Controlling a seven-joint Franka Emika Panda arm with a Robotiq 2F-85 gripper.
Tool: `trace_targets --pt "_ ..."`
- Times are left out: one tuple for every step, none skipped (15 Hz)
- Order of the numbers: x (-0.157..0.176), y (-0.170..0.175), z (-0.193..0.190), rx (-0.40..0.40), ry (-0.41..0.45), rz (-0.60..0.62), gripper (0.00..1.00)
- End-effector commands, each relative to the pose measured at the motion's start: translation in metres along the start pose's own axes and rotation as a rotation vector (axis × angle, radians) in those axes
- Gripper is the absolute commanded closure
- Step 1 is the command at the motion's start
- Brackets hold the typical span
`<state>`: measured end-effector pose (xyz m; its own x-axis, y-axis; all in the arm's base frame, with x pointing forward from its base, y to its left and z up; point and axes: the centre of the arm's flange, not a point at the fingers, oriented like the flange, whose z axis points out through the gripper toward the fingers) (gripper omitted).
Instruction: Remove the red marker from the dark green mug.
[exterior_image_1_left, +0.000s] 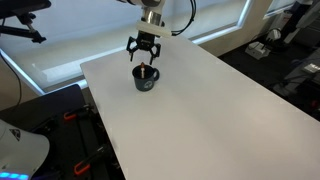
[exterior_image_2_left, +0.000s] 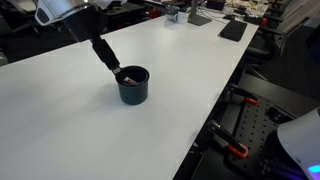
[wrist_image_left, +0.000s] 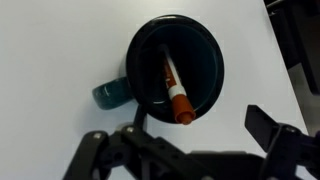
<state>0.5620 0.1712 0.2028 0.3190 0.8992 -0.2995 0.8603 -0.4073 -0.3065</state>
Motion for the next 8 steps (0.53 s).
trace_targets --pt "0.0 -0.004 0.0 0.006 -0.016 0.011 0.0" --pt "-0.002 -0.005 0.001 0.01 -0.017 0.019 0.0" --pt "-0.004 -0.006 0.002 0.013 -0.015 0.021 0.0" --pt "-0.006 -0.007 0.003 0.014 -0.014 0.026 0.0" --pt "-0.007 -0.008 0.005 0.016 -0.013 0.033 0.0" --pt "-0.009 -0.008 0.007 0.019 -0.014 0.037 0.0" --pt "-0.01 -0.009 0.009 0.022 -0.015 0.04 0.0" --pt "-0.011 -0.009 0.01 0.024 -0.013 0.041 0.0"
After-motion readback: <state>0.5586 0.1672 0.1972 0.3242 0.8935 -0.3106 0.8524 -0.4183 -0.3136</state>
